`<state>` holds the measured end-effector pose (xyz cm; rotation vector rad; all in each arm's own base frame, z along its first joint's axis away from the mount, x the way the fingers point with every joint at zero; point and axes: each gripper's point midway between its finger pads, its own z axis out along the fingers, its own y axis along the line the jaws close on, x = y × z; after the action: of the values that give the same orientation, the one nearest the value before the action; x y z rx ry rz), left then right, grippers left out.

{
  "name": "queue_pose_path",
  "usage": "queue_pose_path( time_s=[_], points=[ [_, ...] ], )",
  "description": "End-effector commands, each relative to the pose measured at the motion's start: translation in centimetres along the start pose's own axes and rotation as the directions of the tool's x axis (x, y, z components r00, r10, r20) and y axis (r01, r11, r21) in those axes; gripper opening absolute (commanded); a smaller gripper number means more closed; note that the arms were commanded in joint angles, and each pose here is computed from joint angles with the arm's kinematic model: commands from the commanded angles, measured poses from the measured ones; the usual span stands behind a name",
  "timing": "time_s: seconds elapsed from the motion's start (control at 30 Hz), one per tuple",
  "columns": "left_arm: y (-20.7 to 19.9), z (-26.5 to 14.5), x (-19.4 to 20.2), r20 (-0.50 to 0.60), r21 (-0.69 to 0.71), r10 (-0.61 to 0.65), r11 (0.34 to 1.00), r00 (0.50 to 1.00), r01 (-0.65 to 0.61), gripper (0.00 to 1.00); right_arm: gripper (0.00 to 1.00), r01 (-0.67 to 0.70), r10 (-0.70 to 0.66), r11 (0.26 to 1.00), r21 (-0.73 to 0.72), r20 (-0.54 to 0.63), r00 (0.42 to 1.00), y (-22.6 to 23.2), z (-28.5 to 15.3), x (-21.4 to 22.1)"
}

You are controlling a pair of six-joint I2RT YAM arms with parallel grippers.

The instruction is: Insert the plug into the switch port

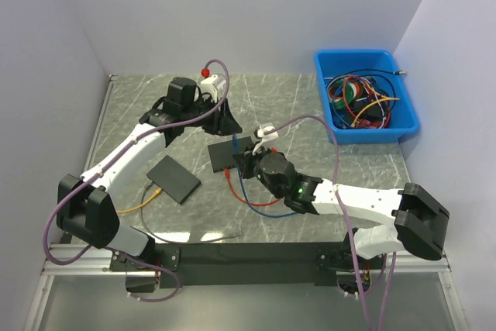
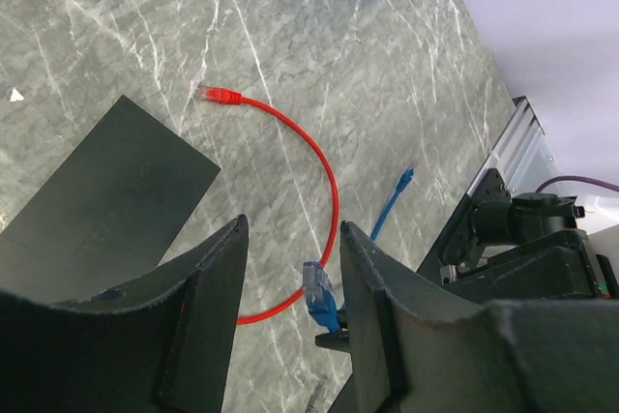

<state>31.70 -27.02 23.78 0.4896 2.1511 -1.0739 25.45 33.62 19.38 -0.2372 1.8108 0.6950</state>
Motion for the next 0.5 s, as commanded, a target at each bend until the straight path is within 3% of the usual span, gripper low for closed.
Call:
queue_pose_path(
  time_s=[0.0, 0.2, 0.33, 0.47],
  points=[
    [-1.6, -0.8, -0.9, 0.036, 0.048, 0.053, 0.997, 0.998, -0.055, 0.49, 0.0, -0.031, 0.033, 0.999, -0.028, 0.066, 0.997, 1.2, 0.4, -2.8],
    [-1.8, -0.8, -0.8, 0.035, 0.057, 0.054, 0.997, 0.998, -0.056, 0.43, 0.0, -0.033, 0.033, 0.999, 0.002, 0.072, 0.997, 0.8, 0.9, -3.0],
    [-1.8, -0.7, -0.8, 0.032, 0.06, 0.055, 0.997, 0.998, -0.057, 0.3, 0.0, -0.038, 0.037, 0.999, 0.007, 0.08, 0.996, 0.8, 1.3, -3.4],
    [-1.8, -0.7, -0.8, 0.03, 0.062, 0.054, 0.996, 0.998, -0.056, 0.3, 0.0, -0.05, 0.049, 0.999, 0.013, 0.094, 0.994, 0.5, 1.6, -3.8]
  ],
)
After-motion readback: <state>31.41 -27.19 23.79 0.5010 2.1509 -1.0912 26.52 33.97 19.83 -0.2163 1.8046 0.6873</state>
